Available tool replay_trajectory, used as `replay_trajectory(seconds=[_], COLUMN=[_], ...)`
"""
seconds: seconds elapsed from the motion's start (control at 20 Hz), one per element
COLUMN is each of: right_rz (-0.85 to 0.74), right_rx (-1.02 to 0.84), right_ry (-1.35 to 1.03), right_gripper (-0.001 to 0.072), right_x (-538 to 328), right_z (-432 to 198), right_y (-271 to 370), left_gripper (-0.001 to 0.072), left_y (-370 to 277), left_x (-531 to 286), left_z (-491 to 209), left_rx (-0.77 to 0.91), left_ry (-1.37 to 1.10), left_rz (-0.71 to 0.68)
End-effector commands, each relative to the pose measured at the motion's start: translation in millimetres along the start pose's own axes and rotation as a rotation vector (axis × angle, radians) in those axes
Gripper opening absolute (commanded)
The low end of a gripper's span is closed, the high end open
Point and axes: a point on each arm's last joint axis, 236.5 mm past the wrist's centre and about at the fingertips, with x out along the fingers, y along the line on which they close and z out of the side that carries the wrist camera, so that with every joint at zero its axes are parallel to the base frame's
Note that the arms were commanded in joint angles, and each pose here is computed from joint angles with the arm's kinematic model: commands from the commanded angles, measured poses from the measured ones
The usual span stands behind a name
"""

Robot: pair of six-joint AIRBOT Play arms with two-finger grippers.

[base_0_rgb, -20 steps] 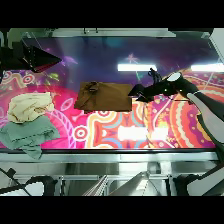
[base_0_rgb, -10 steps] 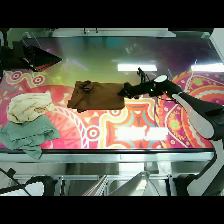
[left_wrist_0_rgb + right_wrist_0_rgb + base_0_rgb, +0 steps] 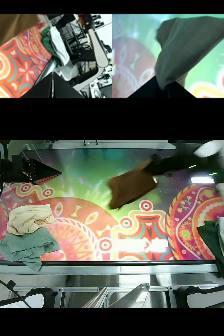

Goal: Fold the shirts.

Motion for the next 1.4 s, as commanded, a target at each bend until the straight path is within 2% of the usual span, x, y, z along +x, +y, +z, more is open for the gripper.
replay_trajectory(seconds=[0.0, 0.2, 0.6, 0.75, 0.95, 1.2, 1.35], right_rz=[-0.205, -0.329, -0.501, -0.544, -0.566, -0.606, -0.629], right_rx=[0.116, 0.248, 0.490, 0.460, 0.367, 0.513, 0.596], right_ry=[-0.141, -0.320, -0.543, -0.592, -0.632, -0.432, -0.403], right_gripper=[0.0020, 0.0020, 0.0020, 0.0020, 0.0020, 0.0020, 0.0020], right_x=[-132, -238, -353, -384, -411, -399, -410], right_z=[35, 47, 35, 36, 50, -7, -29], right_y=[-59, -119, -245, -249, -223, -234, -229], left_gripper=[0.0012, 0.0013, 0.0013, 0.0013, 0.0013, 0.0013, 0.0013], left_y=[0, 0, 3, 4, 6, 4, 2], left_x=[0, 0, 0, 0, 0, 0, 0], left_z=[-1, -1, 4, 7, 10, 4, 1], left_rx=[-0.001, -0.001, -0.001, -0.002, -0.002, -0.002, -0.002], left_ry=[0.003, 0.003, -0.017, -0.029, -0.041, -0.018, -0.004], left_rz=[-0.001, -0.001, 0.011, 0.018, 0.026, 0.014, 0.006])
